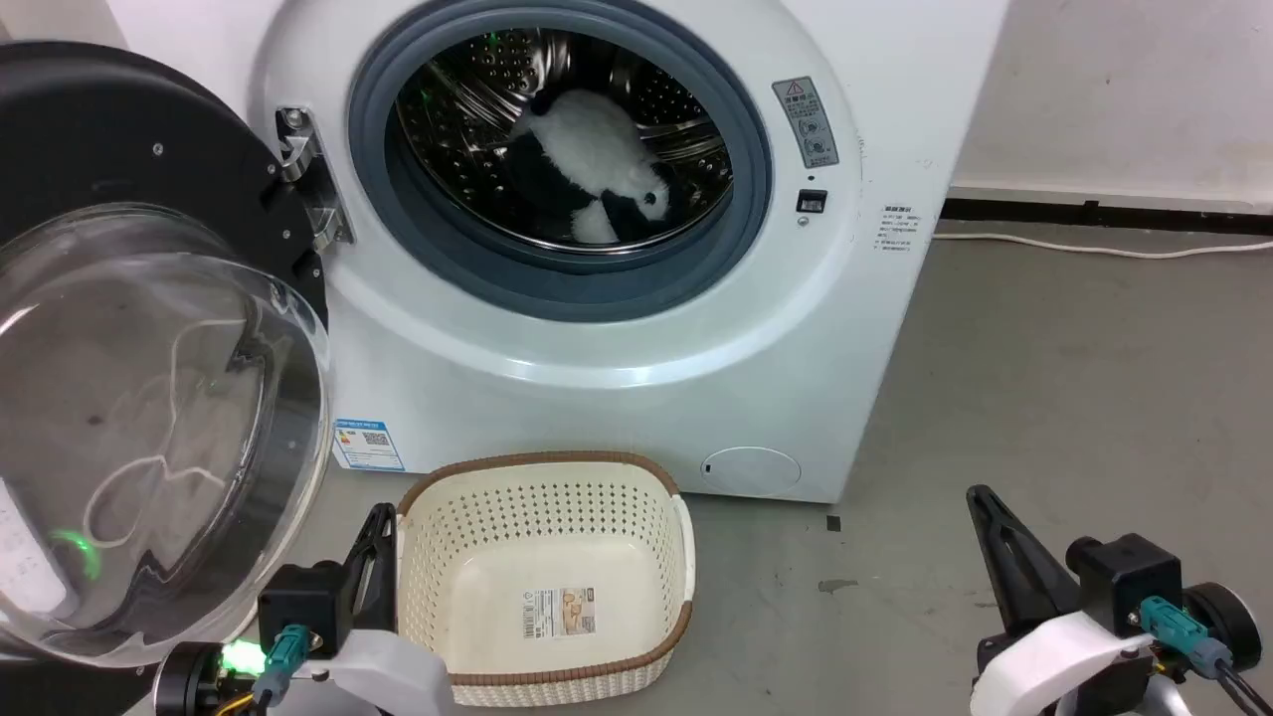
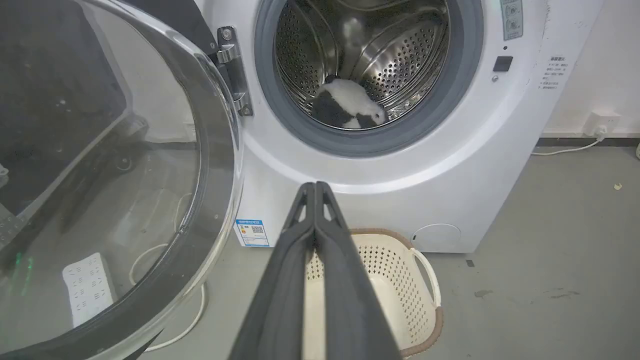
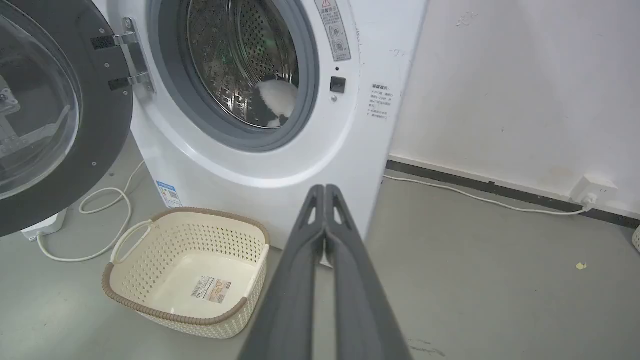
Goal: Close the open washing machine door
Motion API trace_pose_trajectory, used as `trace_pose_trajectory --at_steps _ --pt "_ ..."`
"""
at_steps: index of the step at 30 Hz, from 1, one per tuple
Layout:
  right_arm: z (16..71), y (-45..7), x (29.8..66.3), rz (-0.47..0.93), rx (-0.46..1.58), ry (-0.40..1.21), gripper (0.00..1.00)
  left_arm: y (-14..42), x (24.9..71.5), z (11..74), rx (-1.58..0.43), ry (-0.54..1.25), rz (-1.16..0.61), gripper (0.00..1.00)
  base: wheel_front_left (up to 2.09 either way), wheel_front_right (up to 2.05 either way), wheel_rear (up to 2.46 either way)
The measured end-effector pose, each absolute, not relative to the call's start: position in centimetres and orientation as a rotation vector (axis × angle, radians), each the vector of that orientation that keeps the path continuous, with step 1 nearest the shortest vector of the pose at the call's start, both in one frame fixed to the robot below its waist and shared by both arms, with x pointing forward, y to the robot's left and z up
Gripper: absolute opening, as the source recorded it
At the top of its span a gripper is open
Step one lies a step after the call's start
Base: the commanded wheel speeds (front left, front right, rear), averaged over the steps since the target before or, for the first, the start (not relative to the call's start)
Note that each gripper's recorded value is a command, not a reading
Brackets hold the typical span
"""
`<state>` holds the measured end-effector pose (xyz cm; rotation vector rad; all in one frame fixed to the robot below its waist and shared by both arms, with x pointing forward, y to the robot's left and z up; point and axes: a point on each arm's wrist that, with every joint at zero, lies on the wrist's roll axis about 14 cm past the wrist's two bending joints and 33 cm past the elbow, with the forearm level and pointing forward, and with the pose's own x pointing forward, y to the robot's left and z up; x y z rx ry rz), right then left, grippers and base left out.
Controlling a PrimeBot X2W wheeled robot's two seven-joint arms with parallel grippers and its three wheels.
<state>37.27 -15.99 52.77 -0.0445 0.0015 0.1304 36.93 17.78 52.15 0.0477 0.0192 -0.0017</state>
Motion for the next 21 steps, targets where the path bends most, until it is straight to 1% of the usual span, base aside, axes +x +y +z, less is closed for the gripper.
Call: trace_pose_trajectory --at_steps 21 --pt "52.77 -16.00 37.27 0.130 -0.044 0.001 0.00 17.77 36.93 52.15 0.048 0.019 -0.002 0.00 0.00 0.00 0.00"
